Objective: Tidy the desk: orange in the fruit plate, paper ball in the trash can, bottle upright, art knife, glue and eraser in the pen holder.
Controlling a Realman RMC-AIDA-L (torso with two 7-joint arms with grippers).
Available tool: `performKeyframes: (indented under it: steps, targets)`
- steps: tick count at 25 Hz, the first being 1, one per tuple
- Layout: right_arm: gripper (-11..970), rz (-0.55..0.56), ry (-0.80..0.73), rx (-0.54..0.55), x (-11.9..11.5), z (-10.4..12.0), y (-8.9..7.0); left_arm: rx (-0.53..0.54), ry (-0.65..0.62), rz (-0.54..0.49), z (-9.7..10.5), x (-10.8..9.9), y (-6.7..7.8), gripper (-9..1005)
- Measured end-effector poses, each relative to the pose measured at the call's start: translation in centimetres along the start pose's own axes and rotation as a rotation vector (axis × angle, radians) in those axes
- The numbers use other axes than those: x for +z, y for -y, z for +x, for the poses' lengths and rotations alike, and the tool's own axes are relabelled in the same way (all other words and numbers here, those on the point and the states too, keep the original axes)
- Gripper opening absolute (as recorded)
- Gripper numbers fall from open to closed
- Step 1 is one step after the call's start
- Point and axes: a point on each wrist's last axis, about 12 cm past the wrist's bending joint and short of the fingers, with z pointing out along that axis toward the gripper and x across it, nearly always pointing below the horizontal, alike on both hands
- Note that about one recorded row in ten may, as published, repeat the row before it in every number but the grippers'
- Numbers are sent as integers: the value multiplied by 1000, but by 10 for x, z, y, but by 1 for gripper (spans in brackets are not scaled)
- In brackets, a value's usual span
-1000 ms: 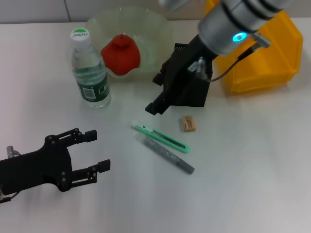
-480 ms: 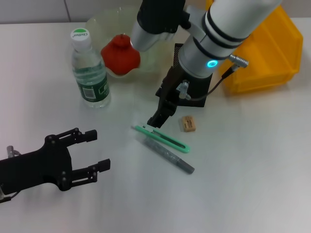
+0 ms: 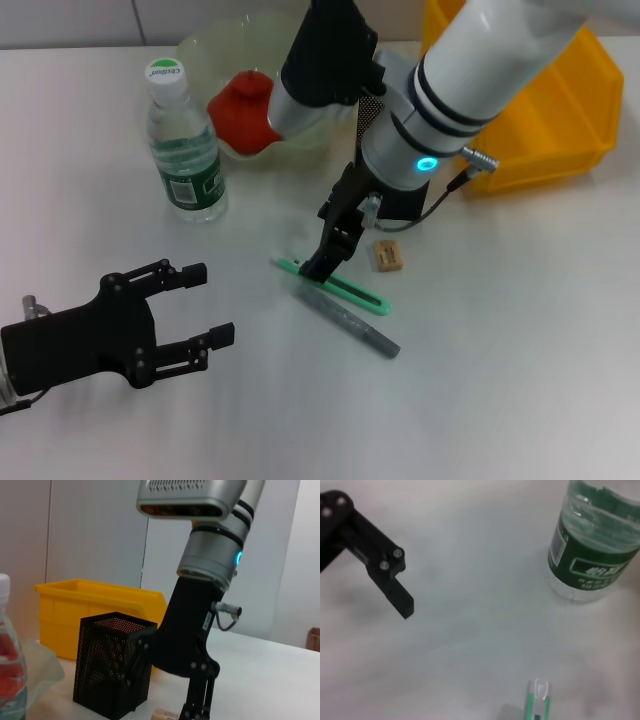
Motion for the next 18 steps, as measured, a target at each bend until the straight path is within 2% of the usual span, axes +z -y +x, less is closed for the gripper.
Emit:
performKeyframes:
  steps: [18]
  targets:
    - [834,36,80,46,14,9,2,1,2,-19,-1,1,-3,783]
